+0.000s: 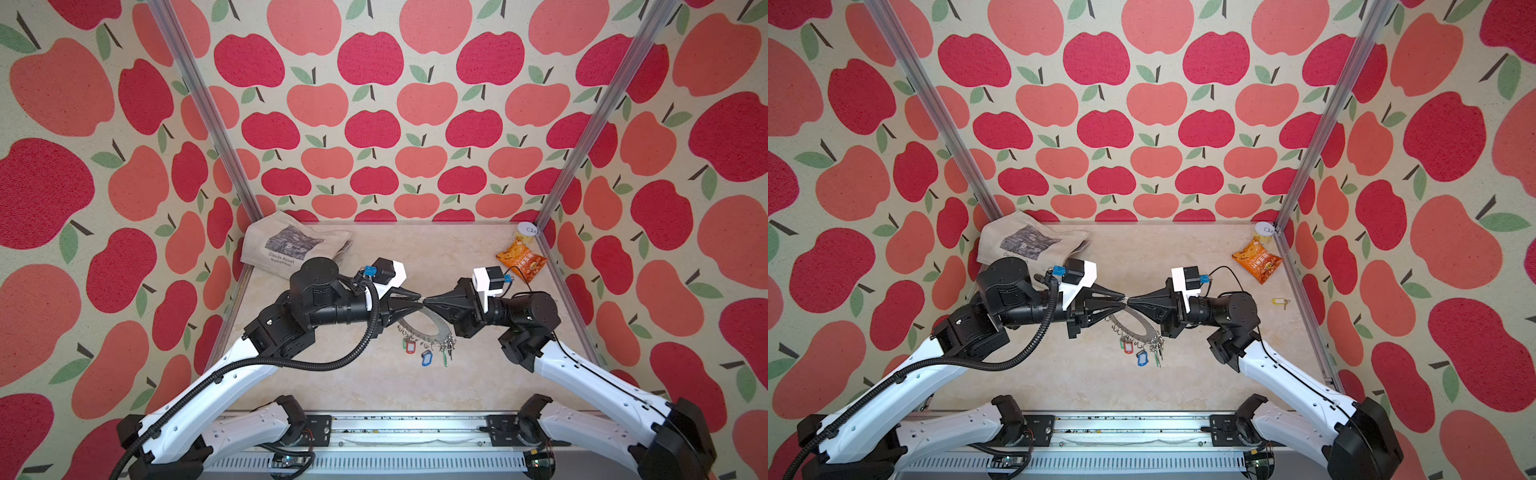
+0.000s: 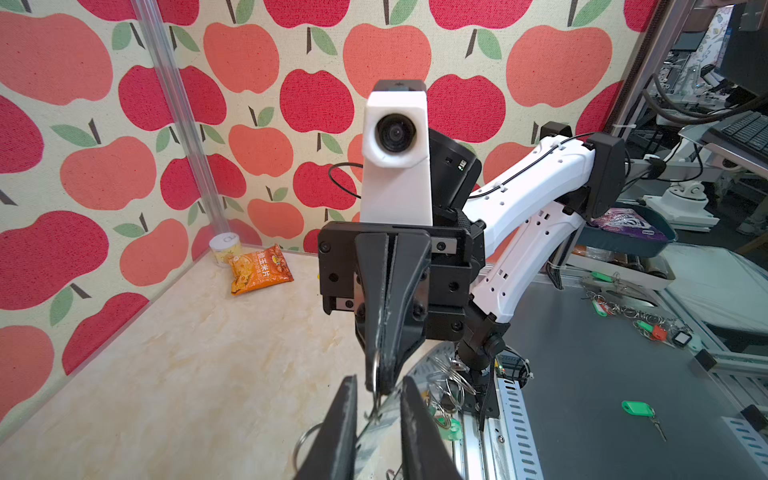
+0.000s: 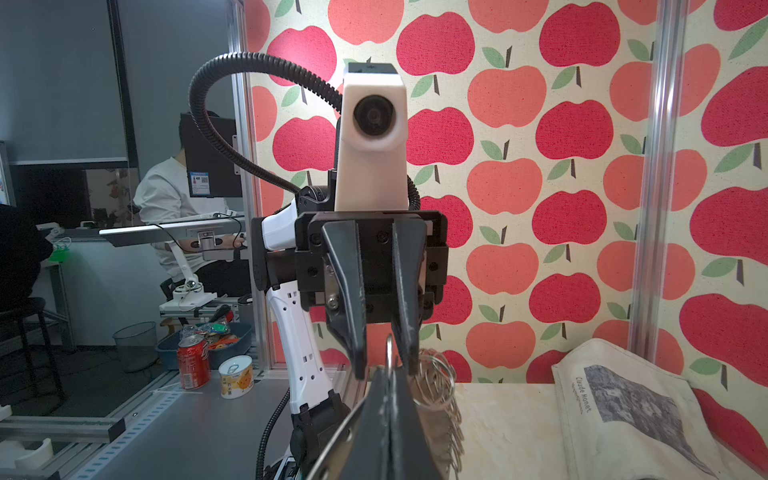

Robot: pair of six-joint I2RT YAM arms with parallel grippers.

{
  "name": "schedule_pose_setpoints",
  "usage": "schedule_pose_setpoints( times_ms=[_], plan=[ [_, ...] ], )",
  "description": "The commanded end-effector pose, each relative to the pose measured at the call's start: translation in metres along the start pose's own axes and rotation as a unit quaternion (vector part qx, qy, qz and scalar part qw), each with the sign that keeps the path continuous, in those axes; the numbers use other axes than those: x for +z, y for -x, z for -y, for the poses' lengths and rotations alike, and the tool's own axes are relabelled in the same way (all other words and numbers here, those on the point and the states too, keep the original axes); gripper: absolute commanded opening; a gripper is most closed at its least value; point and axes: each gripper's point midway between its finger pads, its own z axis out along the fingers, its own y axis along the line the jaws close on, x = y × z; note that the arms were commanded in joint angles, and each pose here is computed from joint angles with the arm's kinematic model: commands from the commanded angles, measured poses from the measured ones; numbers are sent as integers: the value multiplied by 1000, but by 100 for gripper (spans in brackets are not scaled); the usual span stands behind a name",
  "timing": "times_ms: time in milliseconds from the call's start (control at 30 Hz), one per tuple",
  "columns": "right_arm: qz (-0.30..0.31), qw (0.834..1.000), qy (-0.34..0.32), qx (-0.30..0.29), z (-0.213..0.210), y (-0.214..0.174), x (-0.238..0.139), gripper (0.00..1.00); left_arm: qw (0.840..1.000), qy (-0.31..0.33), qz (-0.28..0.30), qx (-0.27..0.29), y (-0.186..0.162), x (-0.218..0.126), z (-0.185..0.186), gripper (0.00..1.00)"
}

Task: Put the keys on the keyring
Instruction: 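Hold the plate rim upright with both grippers, then open the right gripper and draw it back from the plate while the left gripper holds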

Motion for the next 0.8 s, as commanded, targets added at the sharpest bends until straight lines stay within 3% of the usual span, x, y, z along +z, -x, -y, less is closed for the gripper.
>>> schedule_pose_setpoints(
  times_ms=[0,300,500,533,633,767],
  plan=[
    [42,998,6,-50,-13,34,1,0,1000,-4,-11,1,-8,3,3,20],
    [44,998,10,-49,-14,35,2,0,1000,-8,-16,6,-10,5,5,0],
    [21,999,-1,-37,-9,26,3,0,999,4,-25,22,-10,1,3,0],
    [5,999,-9,-39,-7,21,3,6,999,6,-31,28,-10,0,3,0],
    [-49,997,-45,-49,-3,8,-2,37,998,17,-52,44,-11,-6,2,0],
    [-113,988,-78,-73,-4,-3,-9,49,994,29,-82,69,-12,-12,1,0]
  ],
)
